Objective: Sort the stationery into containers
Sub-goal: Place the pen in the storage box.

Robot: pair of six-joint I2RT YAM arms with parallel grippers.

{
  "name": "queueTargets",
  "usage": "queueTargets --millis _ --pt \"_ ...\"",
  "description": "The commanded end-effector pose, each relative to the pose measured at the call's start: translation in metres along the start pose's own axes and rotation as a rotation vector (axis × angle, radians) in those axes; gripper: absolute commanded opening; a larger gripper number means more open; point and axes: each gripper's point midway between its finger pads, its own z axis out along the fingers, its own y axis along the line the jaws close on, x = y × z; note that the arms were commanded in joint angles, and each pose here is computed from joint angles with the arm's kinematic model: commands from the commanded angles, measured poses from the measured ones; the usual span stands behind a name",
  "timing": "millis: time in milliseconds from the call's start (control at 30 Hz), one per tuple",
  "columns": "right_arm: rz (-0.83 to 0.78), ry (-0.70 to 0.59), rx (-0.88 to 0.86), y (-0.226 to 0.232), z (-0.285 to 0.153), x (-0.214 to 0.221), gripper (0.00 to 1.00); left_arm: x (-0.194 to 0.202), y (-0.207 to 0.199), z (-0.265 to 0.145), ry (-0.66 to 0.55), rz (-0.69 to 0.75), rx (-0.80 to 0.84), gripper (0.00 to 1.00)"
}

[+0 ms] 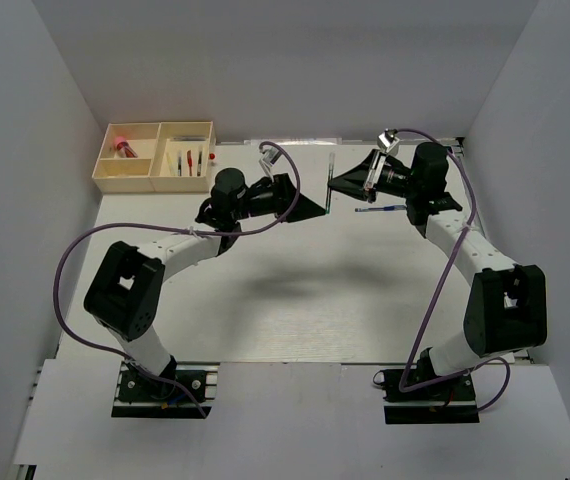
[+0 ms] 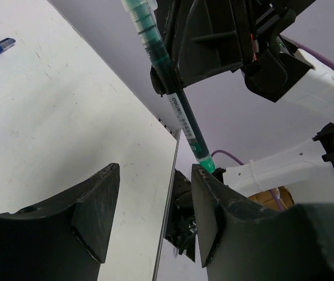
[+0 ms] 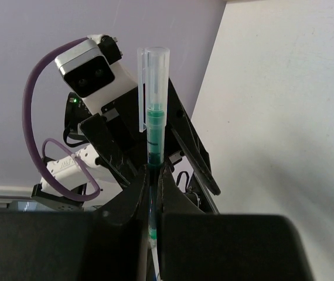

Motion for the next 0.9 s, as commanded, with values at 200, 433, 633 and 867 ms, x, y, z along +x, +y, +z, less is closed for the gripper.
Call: queueTargets --millis 200,433,633,867 --pt "-0.069 0.021 -0.035 0.012 0.005 0.009 0.0 -0.008 -0.034 0.003 -0.028 0.014 0.099 0.62" --pt "-0.092 0.023 -0.034 0.015 0.0 0.009 0.0 -0.004 -0.024 -0.005 -0.044 -0.033 0.055 0.63" --pt "-0.119 0.015 -0.024 0.015 0.0 0.006 0.0 -0.006 -0.034 -0.014 -0.058 -0.018 0.088 0.67" --pt "-0.092 0.012 -0.018 0.012 0.002 0.007 0.0 -0.016 -0.033 -0.006 -0.077 -0.03 0.098 0.66"
